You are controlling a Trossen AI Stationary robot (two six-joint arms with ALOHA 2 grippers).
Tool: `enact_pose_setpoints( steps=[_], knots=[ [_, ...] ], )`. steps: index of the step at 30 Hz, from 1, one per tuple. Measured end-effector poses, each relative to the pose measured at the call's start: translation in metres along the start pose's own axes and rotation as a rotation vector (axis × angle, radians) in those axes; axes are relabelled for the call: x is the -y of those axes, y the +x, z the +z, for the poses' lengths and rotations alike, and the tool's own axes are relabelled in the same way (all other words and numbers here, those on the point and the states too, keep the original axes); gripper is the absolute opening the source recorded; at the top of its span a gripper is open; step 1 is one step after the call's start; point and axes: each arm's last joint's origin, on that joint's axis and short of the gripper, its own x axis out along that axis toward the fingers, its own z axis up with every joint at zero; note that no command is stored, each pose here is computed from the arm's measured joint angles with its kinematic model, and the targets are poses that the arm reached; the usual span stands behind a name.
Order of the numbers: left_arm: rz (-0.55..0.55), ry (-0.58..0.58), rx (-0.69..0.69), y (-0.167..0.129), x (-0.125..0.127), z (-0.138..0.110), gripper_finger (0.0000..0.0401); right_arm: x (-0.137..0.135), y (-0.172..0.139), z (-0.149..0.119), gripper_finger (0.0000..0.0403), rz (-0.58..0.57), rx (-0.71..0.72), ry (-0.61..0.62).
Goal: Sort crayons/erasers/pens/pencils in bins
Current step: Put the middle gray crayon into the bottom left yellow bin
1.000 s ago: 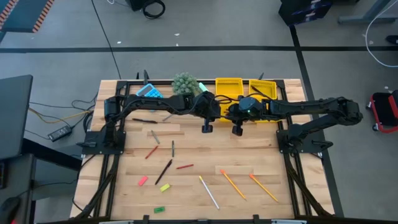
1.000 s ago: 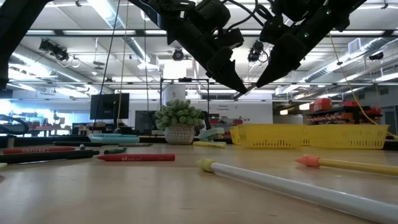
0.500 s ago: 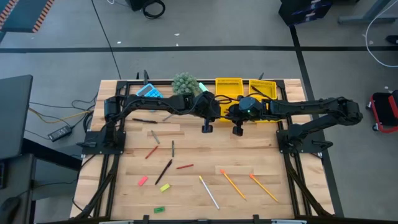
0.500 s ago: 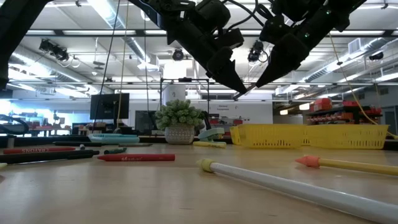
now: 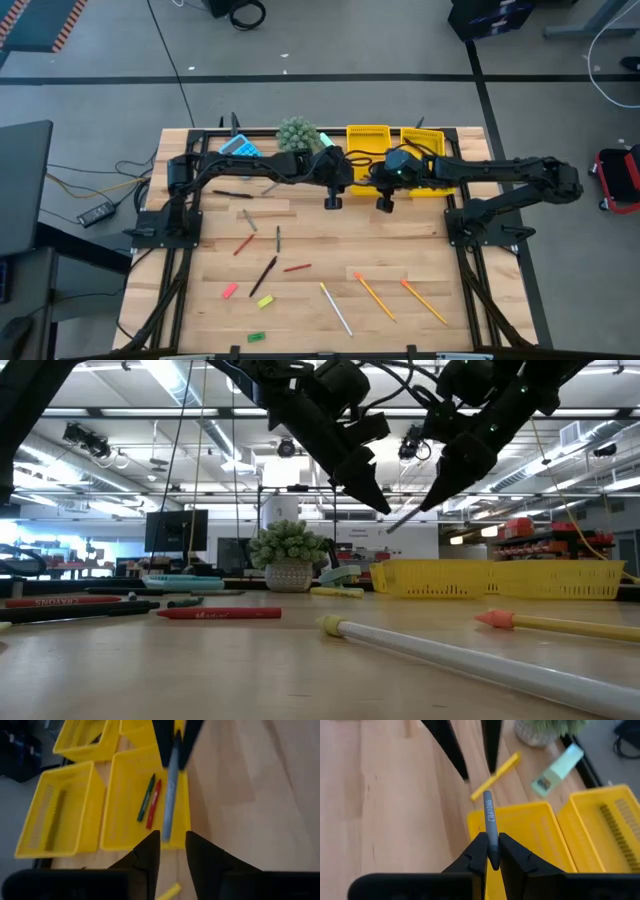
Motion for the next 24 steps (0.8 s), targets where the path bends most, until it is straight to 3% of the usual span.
enact_pose_setpoints(
  steps=[8,14,24],
  knots=[
    [0.056,0.011,-0.038,-0.028,-0.014,0.003,0.0133,0.015,0.000,-0.006,0.0043,0.020,-0.041,0.008],
    [0.059,-0.032,-0.049,-0.040,-0.019,-0.013,0.0135,0.029,0.001,-0.017,0.0043,0.018,-0.114,0.039],
    [0.096,-0.156,0.174,-0.042,-0.003,-0.049,0.0112,0.051,0.011,-0.032,0.0043,0.098,-0.004,0.106]
  ],
)
